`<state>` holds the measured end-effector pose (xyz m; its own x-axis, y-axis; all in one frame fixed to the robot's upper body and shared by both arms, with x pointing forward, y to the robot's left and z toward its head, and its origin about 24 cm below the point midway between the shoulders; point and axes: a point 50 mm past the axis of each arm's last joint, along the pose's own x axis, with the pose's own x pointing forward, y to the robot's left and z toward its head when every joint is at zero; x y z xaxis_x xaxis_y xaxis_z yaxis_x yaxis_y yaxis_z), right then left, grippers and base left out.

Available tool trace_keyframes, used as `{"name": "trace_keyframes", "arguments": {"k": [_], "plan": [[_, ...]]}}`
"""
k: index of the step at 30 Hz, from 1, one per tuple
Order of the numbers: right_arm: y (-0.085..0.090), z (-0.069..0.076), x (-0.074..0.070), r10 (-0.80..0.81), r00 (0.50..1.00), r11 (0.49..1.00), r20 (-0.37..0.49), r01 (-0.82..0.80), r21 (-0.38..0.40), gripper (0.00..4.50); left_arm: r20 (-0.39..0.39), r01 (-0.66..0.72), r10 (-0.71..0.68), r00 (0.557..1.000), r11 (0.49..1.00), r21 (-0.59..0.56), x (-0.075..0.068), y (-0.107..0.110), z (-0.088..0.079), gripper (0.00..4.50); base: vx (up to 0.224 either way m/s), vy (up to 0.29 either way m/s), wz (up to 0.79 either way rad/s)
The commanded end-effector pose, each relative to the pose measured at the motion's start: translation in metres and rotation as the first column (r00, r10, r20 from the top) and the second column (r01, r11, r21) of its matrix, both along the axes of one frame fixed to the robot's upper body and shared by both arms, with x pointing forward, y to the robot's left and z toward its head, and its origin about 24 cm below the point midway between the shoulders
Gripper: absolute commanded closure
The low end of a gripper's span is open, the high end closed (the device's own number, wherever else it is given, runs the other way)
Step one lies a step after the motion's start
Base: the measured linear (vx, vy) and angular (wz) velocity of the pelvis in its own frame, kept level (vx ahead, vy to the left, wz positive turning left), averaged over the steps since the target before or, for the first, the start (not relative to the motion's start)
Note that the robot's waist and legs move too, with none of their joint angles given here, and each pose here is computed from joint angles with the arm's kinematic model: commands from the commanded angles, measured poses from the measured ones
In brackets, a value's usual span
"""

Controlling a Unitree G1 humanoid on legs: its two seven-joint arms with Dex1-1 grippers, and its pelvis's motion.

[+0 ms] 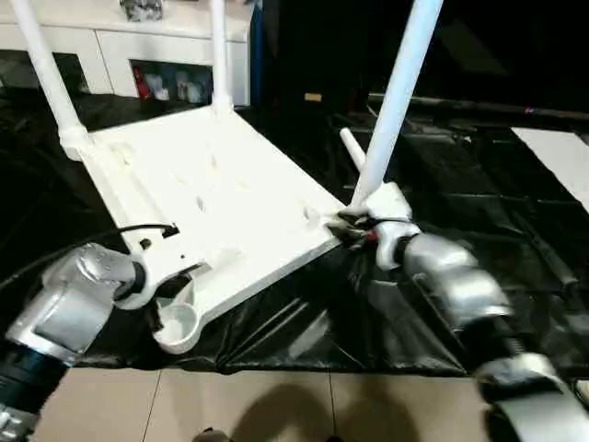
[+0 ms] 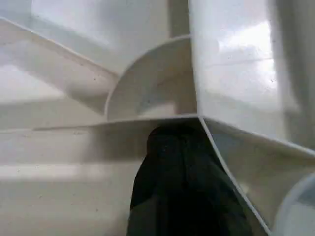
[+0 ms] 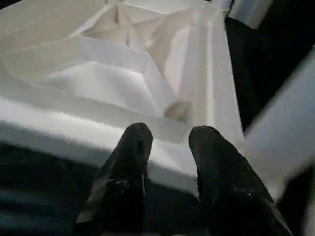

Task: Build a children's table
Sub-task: Rotate leg to tighten, then rotate table base

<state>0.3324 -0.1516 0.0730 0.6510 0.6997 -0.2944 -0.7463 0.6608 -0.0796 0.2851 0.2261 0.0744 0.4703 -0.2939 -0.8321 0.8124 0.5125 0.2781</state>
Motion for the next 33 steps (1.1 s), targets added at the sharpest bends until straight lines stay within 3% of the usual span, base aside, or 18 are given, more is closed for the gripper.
{"name": "trace_keyframes", "arguments": {"k": [1, 3, 8, 18, 24, 26, 29, 33], "plan": [[-0.012, 0.004, -0.004, 0.03, 0.999, 0.999, -0.031, -0.031, -0.035, 2.94, 0.01, 0.007, -0.007, 1.0, 1.0, -0.013, 0.001, -0.005, 0.003, 4.5, -0.025, -0.079, 0.09], [-0.015, -0.007, -0.011, 0.082, 0.989, 0.99, -0.12, -0.094, -0.104, 2.94, 0.012, 0.012, -0.012, 1.0, 1.0, -0.008, 0.003, -0.005, 0.005, 4.5, 0.099, -0.121, -0.02], [-0.01, -0.03, -0.005, 0.0, 0.99, 0.976, -0.142, -0.031, -0.215, 2.94, -0.012, 0.046, -0.046, 0.999, 0.999, 0.014, 0.001, -0.005, 0.008, 4.5, 0.04, -0.035, -0.06], [0.031, -0.038, 0.019, -0.098, 0.986, 0.985, -0.135, 0.076, -0.157, 2.94, -0.071, 0.101, -0.101, 0.992, 0.995, -0.005, -0.007, -0.009, 0.012, 4.5, 0.0, 0.0, 0.0], [0.05, -0.039, 0.027, -0.141, 0.983, 0.983, -0.113, 0.126, -0.134, 2.94, -0.151, 0.184, -0.199, 0.968, 0.977, -0.109, -0.024, -0.022, 0.017, 4.5, 0.0, 0.0, 0.0], [0.062, -0.037, 0.029, -0.142, 0.984, 0.985, -0.107, 0.131, -0.109, 2.94, -0.168, 0.235, -0.271, 0.948, 0.95, -0.207, -0.033, -0.04, 0.02, 4.5, 0.0, 0.0, 0.0], [0.073, -0.036, 0.029, -0.117, 0.987, 0.99, -0.108, 0.107, -0.092, 2.94, -0.165, 0.256, -0.309, 0.937, 0.925, -0.281, -0.036, -0.057, 0.02, 4.5, 0.0, 0.0, 0.0], [0.083, -0.036, 0.028, -0.085, 0.991, 0.993, -0.107, 0.075, -0.089, 2.94, -0.138, 0.265, -0.317, 0.938, 0.916, -0.302, -0.032, -0.07, 0.02, 4.5, 0.0, 0.0, 0.0]]}}
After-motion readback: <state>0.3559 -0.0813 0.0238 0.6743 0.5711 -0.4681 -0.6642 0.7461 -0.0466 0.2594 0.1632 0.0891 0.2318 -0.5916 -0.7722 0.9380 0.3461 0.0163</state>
